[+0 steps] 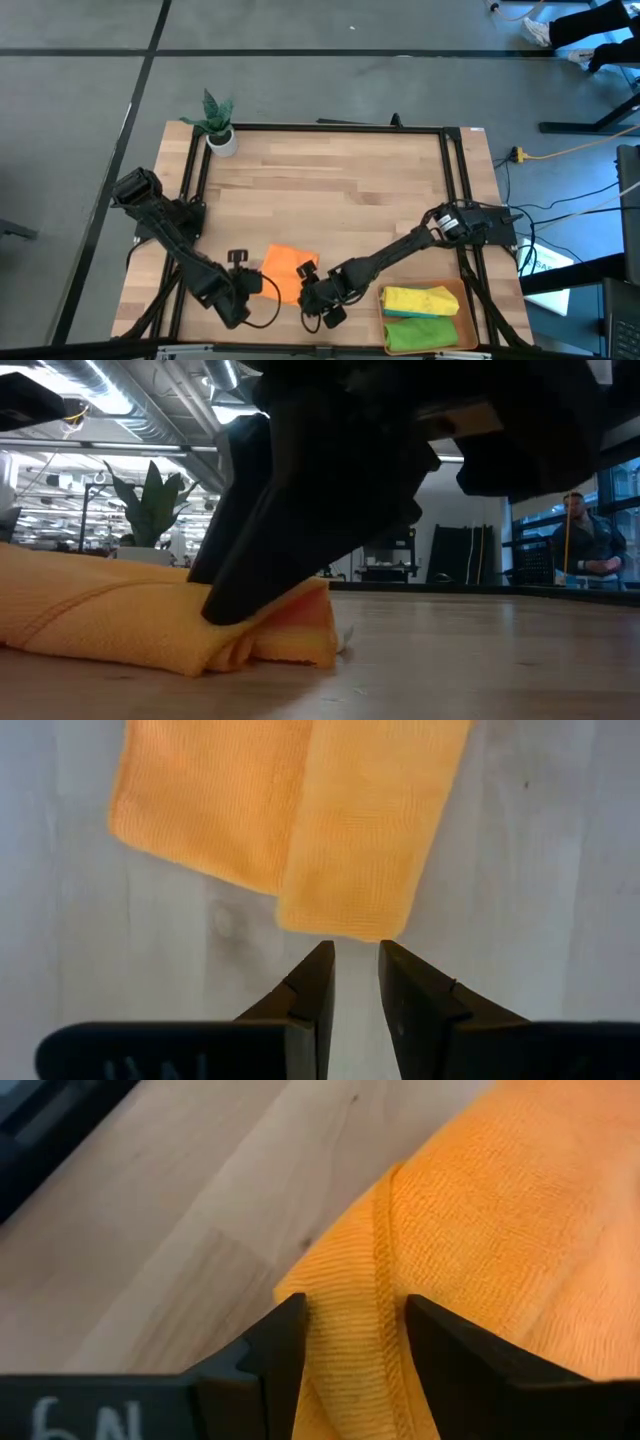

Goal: Roll microfiber towels into tight, uniform cylinder then place into a basket
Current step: Roll the orange microfiber towel

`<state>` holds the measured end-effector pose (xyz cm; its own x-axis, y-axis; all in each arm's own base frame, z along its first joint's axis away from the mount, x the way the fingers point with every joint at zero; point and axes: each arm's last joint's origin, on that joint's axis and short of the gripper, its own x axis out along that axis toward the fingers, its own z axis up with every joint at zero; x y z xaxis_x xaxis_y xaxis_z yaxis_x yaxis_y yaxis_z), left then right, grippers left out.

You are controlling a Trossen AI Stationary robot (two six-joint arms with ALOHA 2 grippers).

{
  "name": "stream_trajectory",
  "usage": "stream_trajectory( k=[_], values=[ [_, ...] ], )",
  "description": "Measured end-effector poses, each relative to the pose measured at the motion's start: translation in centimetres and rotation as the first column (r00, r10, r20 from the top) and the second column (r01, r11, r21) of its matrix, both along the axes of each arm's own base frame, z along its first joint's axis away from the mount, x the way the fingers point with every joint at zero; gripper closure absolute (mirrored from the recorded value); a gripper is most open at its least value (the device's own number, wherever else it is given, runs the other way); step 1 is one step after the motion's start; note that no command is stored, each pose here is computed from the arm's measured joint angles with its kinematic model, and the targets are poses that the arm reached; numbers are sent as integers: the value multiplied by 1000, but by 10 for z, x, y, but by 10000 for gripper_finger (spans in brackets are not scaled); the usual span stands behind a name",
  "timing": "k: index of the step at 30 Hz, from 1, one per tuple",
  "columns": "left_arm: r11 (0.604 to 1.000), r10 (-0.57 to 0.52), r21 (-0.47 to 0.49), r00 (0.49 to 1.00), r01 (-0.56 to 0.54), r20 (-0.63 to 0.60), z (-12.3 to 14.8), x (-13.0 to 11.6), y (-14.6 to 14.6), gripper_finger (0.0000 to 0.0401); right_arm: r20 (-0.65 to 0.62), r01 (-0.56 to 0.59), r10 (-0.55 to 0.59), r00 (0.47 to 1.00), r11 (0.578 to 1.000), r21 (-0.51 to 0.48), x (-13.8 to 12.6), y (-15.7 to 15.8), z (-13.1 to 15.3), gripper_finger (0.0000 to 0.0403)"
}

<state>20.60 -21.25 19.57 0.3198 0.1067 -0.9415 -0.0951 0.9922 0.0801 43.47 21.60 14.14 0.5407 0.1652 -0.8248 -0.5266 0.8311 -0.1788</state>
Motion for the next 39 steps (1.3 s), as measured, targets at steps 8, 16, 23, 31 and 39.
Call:
stream_trajectory(
  k=[8, 16, 23, 31, 39],
  values=[
    [1000, -4, 4, 1000, 4, 11, 0, -1, -1, 330, 43, -64, 63, 997, 998, 4, -4, 13, 5, 229],
    [1000, -4, 4, 1000, 4, 11, 0, -1, -1, 330, 53, -76, 77, 996, 997, -5, -5, 17, 6, 229],
    [1000, -4, 3, 1000, 4, 12, 0, -1, -1, 330, 10, -70, 70, 998, 997, -20, -6, 16, -6, 229],
    [1000, -4, -6, 1000, 4, 20, 0, 0, -2, 330, 8, -24, 25, 1000, 996, -83, -5, 15, -19, 229],
    [999, -13, -31, 998, 15, 58, 1, 3, -6, 330, 7, 66, -65, 998, 994, -90, -5, 13, -24, 283]
  ],
)
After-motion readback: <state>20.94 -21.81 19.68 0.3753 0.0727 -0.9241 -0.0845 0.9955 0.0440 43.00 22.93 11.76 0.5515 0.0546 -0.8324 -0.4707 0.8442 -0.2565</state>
